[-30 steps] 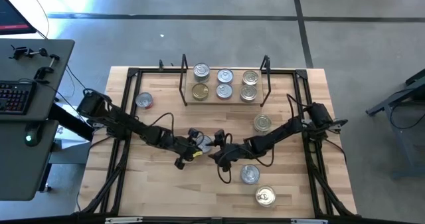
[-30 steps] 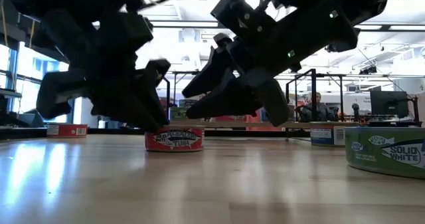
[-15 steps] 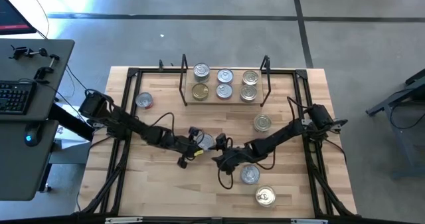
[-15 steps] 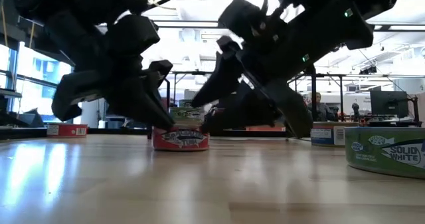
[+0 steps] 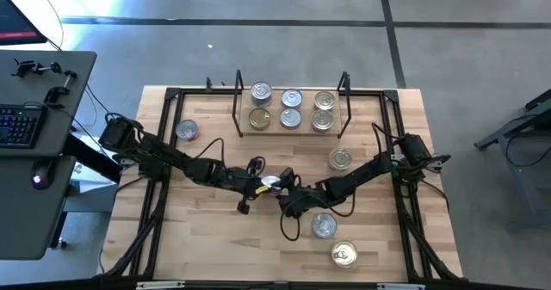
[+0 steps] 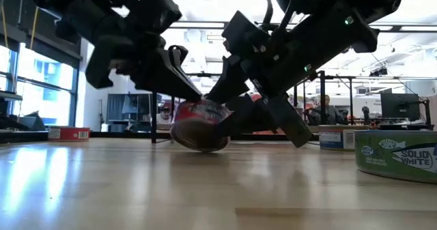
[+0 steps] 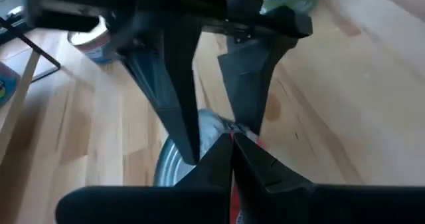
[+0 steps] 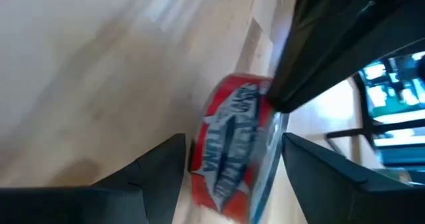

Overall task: Stack canned seafood by type on shelf
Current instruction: Stack the right red tuna can on top of the red tuna can on the shelf

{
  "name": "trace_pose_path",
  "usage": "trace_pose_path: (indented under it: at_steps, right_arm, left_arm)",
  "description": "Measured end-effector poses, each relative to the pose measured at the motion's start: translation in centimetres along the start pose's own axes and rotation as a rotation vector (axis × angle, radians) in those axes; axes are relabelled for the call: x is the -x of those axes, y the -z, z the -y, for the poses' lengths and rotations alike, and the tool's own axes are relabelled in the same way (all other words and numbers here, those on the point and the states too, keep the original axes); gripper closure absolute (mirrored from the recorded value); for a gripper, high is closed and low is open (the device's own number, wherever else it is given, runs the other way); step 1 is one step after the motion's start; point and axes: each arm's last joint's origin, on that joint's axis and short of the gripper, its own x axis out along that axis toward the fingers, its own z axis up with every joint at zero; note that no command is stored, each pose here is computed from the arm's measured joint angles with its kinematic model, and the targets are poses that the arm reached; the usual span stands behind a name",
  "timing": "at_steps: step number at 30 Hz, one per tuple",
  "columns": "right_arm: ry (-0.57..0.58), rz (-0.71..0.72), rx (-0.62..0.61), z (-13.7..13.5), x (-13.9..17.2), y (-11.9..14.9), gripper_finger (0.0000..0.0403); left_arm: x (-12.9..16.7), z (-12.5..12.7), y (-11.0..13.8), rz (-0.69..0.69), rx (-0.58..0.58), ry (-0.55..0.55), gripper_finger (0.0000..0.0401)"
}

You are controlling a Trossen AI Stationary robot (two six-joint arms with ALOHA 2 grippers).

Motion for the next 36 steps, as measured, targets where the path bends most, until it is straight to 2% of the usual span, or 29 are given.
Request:
trace_pose_path:
  at_steps: [7,10,14,18,21,23,26,29,36]
  right_arm:
    - [0.007,0.011,-0.124,0.1,0.0,-0.1,0.0164]
    - [0.017,0.024,-0.216,0.2,0.0,-0.2,0.0184]
    - [0.016,0.024,-0.324,0.2,0.0,-0.2,0.0246]
    - [0.012,-0.001,-0.343,0.2,-0.1,0.1,0.0328]
    - [0.014,-0.010,-0.295,0.3,-0.2,0.2,0.0383]
    - [0.028,-0.015,-0.273,0.4,-0.1,0.2,0.0396]
    - [0.097,-0.032,-0.293,0.7,0.9,-0.3,0.0379]
    - [0.180,-0.043,-0.367,1.6,2.5,-1.1,0.0348]
    - [0.177,0.015,-0.497,2.9,6.1,-2.6,0.0275]
  left_arm:
    - [0.7,-0.3,-0.8,0.047,0.005,-0.008,0.0400]
    - [0.8,-0.3,-0.8,0.045,0.005,-0.005,0.0400]
    - [0.8,-0.3,-0.9,0.049,0.035,-0.005,0.0400]
    - [1.6,0.1,-1.4,0.057,0.031,-0.002,0.0400]
    - [2.8,0.9,-1.8,0.032,-0.079,0.006,0.0401]
    - [3.4,1.5,-1.7,-0.011,-0.182,0.016,0.0401]
    - [3.3,2.0,-1.0,-0.077,-0.225,0.016,0.0393]
    - [2.4,2.1,0.1,-0.129,-0.220,0.028,0.0368]
    - [-0.9,1.6,1.7,-0.119,-0.214,-0.023,0.0280]
